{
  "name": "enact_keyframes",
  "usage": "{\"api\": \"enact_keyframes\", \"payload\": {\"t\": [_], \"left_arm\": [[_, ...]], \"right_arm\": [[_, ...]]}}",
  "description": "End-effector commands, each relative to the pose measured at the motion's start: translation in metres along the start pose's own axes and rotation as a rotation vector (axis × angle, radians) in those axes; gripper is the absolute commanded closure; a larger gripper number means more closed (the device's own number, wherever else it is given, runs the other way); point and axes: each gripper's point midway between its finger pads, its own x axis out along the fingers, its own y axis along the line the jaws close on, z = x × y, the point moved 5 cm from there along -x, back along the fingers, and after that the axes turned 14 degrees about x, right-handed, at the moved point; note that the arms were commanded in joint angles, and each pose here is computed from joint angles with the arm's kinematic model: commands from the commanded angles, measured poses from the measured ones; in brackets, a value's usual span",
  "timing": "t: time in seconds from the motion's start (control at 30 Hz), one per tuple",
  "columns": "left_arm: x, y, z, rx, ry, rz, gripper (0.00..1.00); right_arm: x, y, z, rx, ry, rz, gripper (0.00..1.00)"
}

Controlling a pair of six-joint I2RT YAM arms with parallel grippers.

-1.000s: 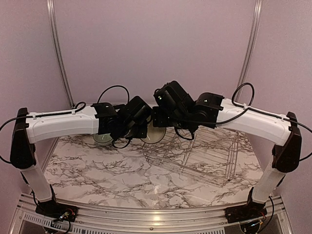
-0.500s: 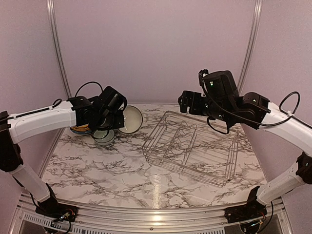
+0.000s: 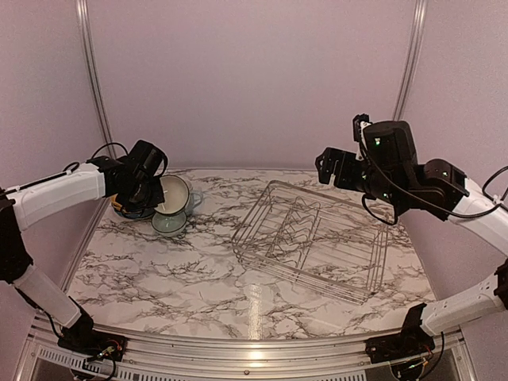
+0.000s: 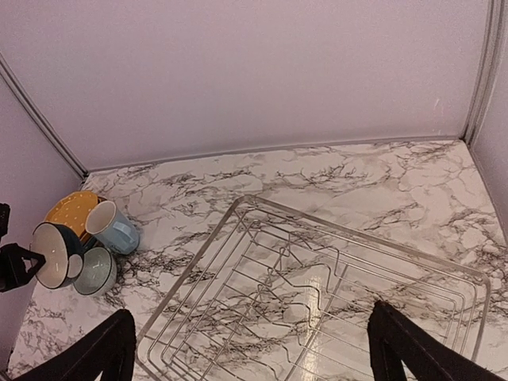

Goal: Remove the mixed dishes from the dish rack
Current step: Place the bowl in the bowl.

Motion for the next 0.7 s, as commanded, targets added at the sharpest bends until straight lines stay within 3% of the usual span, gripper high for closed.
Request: {"api": "enact_keyframes", "payload": {"t": [0.0, 0.27, 0.67], "left_arm": [[0.02, 0.011, 0.001, -0.029, 0.036, -0.005, 1.0], [0.059, 0.015, -0.006, -0.074, 0.14, -0.07, 1.0], [0.082, 0.013, -0.018, -0.068, 0.208, -0.076, 1.0]], "right_arm": [[-0.007, -0.014, 0.004, -0.018, -0.02, -0.046, 0.01], [-0.015, -0.02, 0.007, -0.007, -0.037, -0.047, 0.01], [-0.019, -0.023, 0.009, 0.008, -0.044, -0.045, 0.01]]}}
